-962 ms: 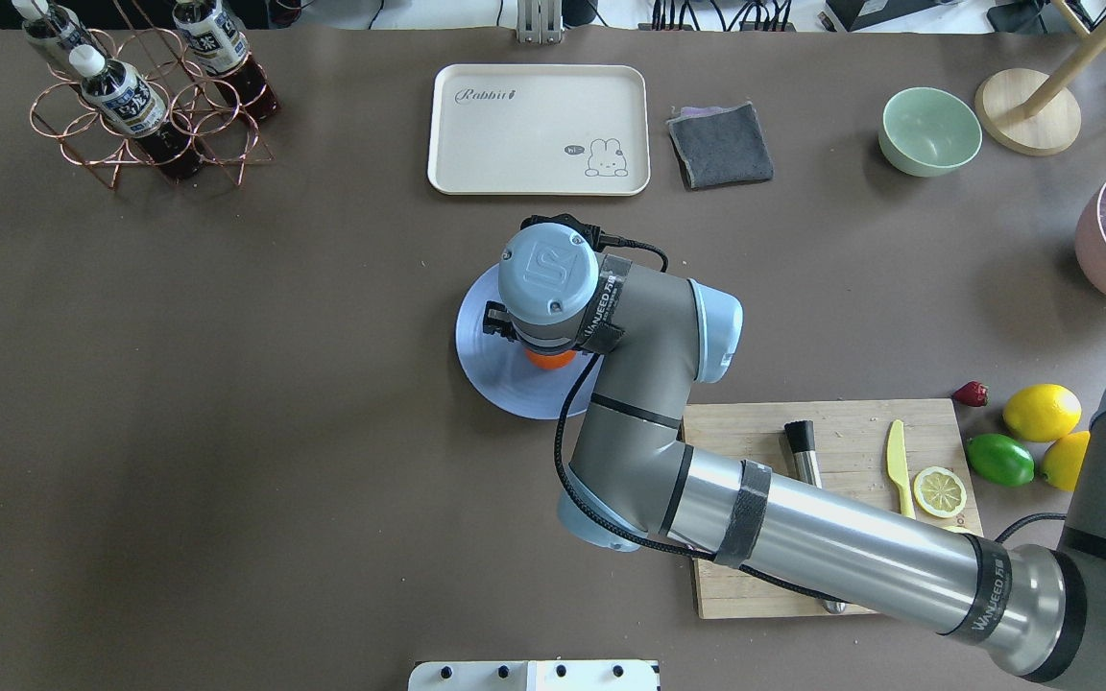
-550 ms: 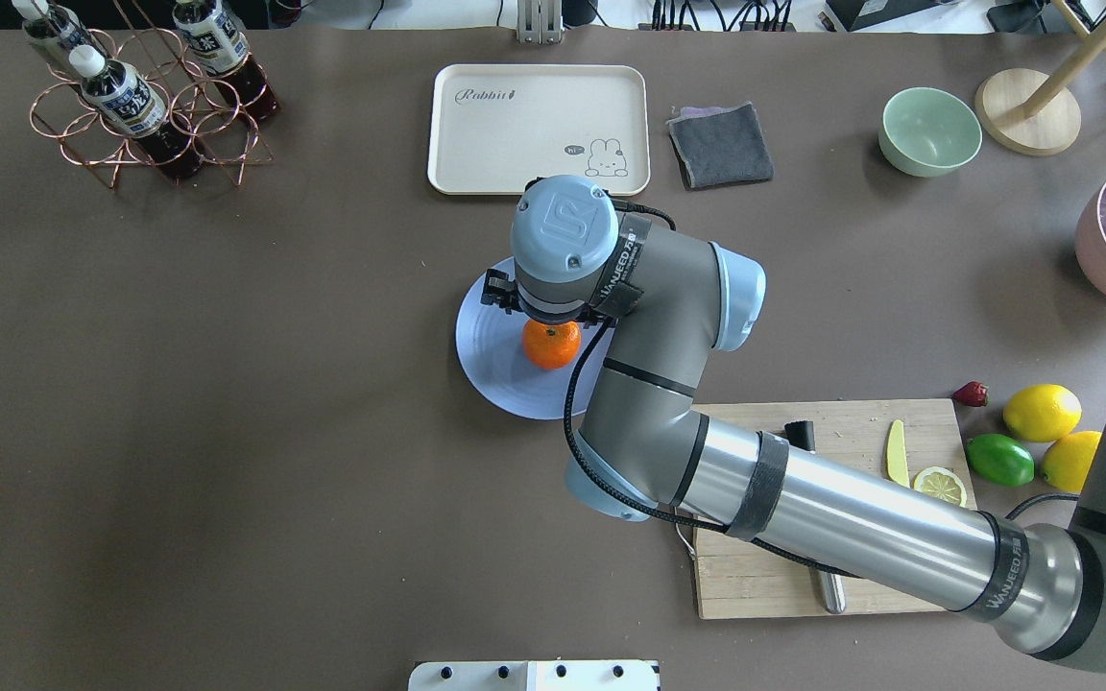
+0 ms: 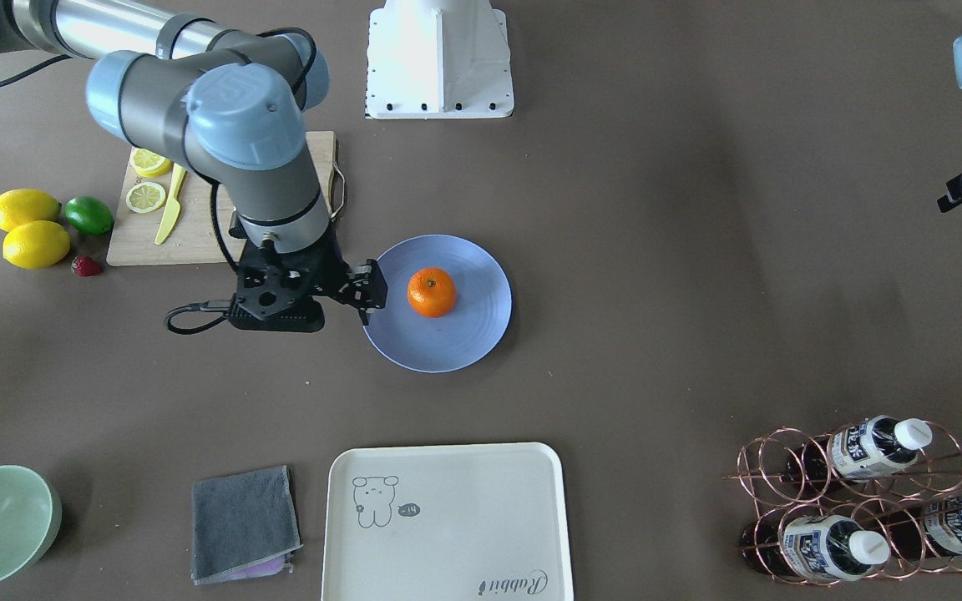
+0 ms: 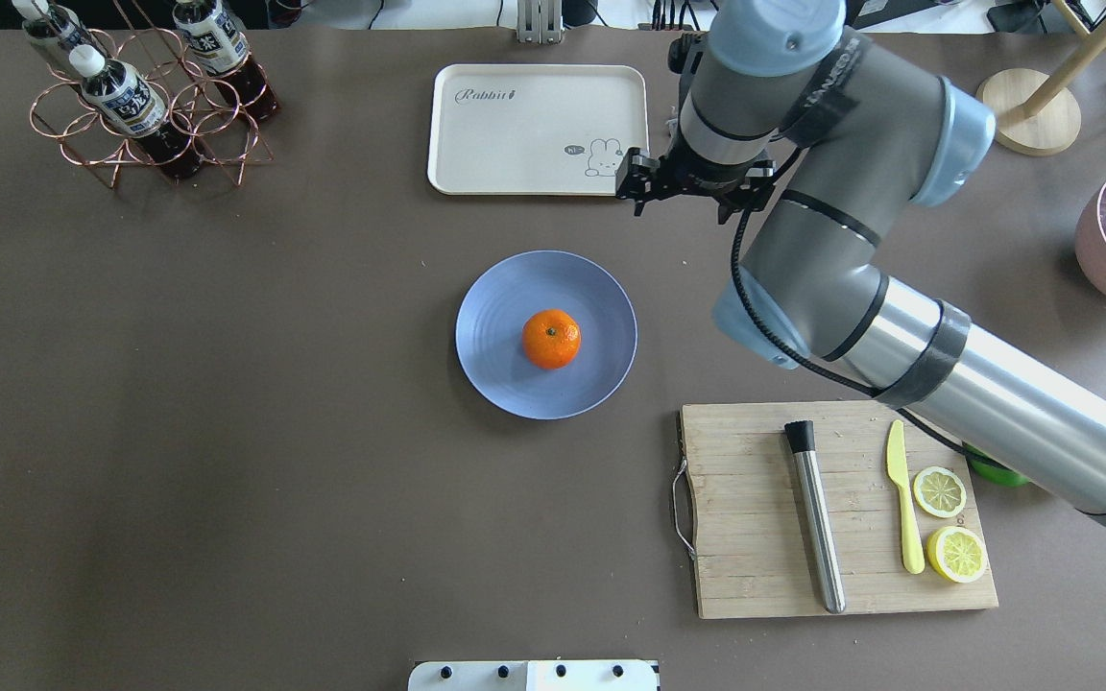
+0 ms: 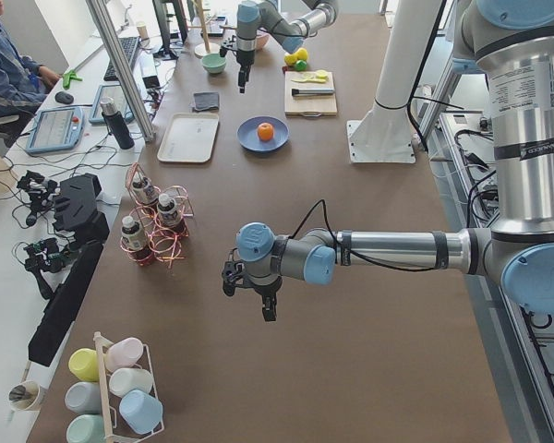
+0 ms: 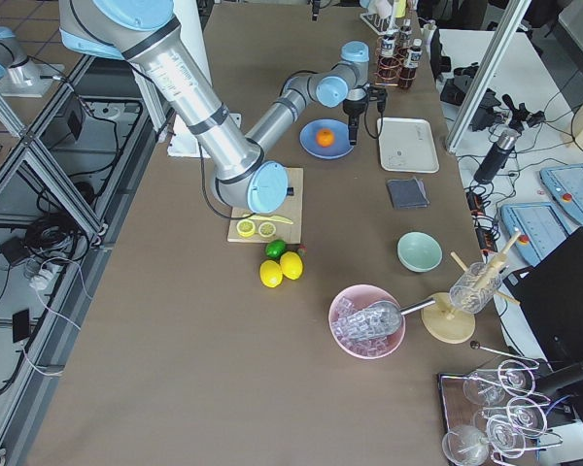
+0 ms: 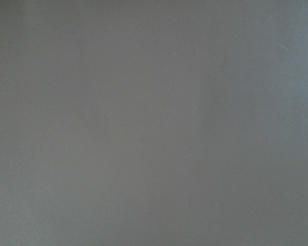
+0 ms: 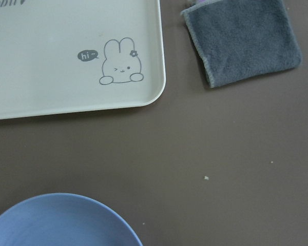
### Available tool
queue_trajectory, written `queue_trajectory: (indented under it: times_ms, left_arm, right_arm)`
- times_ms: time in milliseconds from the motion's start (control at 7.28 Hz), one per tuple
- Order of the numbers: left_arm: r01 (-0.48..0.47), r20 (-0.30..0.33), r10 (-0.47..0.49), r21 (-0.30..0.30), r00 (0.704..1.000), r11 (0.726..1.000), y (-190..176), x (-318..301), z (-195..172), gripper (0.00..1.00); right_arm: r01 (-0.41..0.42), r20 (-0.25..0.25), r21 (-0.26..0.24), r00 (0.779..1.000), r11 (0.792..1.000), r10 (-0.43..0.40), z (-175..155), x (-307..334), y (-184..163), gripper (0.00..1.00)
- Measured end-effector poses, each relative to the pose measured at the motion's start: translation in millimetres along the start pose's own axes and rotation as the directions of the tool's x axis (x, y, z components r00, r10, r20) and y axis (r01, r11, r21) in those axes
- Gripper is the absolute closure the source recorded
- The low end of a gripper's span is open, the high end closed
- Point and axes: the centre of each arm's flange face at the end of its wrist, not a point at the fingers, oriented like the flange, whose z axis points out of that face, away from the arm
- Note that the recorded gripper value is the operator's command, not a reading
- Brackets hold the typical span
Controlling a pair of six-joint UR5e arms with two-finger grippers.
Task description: Pick orange to plate
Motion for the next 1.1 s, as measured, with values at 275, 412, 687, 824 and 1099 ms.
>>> queue_trajectory:
  times_ms: [275, 412, 687, 824, 1099]
  left_arm:
    - [-0.017, 0.012, 0.017, -0.029, 1.0, 0.999, 7, -19, -31, 0.02]
    - [-0.022, 0.016, 0.023, -0.029, 1.0, 0.999, 13, -30, -57, 0.02]
    - [-0.041, 0.034, 0.041, 0.005, 0.999, 0.999, 14, -43, -93, 0.02]
    - [-0.05, 0.052, 0.049, 0.016, 0.997, 0.999, 9, -43, -101, 0.02]
    - [-0.053, 0.066, 0.052, 0.021, 0.996, 0.998, 5, -44, -106, 0.02]
  right_arm:
    - [0.089, -0.024, 0.003, 0.996, 0.996, -0.089, -18, 97, -26, 0.0]
    - [0.129, -0.041, -0.003, 0.991, 0.992, -0.129, -23, 150, -34, 0.0]
    - [0.199, -0.084, -0.034, 0.976, 0.979, -0.201, -37, 290, -45, 0.0]
    - [0.207, -0.116, -0.047, 0.971, 0.977, -0.211, -48, 372, -43, 0.0]
    - [0.111, -0.147, -0.064, 0.982, 0.992, -0.12, -72, 518, -12, 0.0]
